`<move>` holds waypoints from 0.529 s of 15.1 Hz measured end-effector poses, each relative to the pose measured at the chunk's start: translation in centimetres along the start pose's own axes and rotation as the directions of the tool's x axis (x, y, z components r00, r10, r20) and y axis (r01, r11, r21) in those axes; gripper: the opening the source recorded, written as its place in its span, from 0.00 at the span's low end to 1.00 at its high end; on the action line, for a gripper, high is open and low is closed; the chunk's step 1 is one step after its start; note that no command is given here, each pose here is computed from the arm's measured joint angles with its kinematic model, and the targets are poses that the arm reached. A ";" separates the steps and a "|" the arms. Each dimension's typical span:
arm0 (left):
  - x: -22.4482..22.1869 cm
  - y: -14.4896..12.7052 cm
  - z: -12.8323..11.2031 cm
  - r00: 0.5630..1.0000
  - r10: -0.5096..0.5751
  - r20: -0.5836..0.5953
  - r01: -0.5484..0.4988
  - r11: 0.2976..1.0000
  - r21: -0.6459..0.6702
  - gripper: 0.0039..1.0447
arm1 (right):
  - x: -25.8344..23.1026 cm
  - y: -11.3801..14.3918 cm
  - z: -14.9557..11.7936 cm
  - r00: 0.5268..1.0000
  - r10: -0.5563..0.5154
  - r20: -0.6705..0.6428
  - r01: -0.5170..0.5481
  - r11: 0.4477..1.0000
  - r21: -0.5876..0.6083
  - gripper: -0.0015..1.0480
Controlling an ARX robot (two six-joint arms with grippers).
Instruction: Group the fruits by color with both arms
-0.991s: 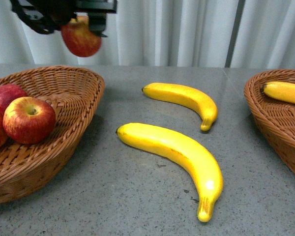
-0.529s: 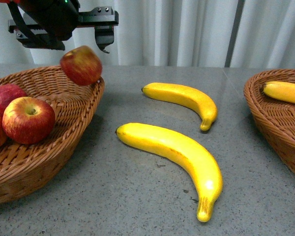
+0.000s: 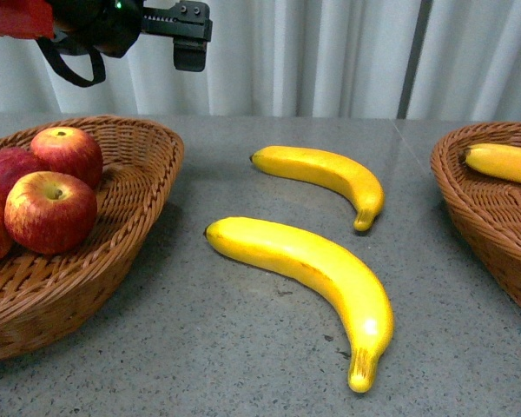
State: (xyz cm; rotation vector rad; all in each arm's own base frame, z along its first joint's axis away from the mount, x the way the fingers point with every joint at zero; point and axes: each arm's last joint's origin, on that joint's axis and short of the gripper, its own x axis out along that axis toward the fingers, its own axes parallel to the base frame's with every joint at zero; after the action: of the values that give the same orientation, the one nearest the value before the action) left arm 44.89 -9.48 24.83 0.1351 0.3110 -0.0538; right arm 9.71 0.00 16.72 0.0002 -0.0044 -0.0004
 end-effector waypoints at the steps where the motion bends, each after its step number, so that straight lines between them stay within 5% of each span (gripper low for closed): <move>1: -1.2 0.7 -0.7 0.986 0.040 0.160 -0.031 0.998 -0.059 0.81 | 0.0 0.0 0.0 1.000 0.000 0.000 0.000 1.000 0.000 0.94; 4: -7.9 3.7 -3.8 0.932 0.090 0.350 -0.044 0.989 -0.138 0.48 | 0.0 0.0 0.0 1.000 0.000 0.001 0.000 1.000 0.000 0.94; 8: -13.9 4.7 -10.6 0.956 0.067 0.285 -0.030 0.991 -0.131 0.03 | 0.0 0.0 0.0 1.000 0.000 0.000 0.000 1.000 0.000 0.94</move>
State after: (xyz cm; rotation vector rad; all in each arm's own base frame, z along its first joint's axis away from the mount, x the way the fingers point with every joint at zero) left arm 28.88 -2.89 19.73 0.0086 0.0180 -0.0043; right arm 9.71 0.00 16.72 0.0002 -0.0044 -0.0004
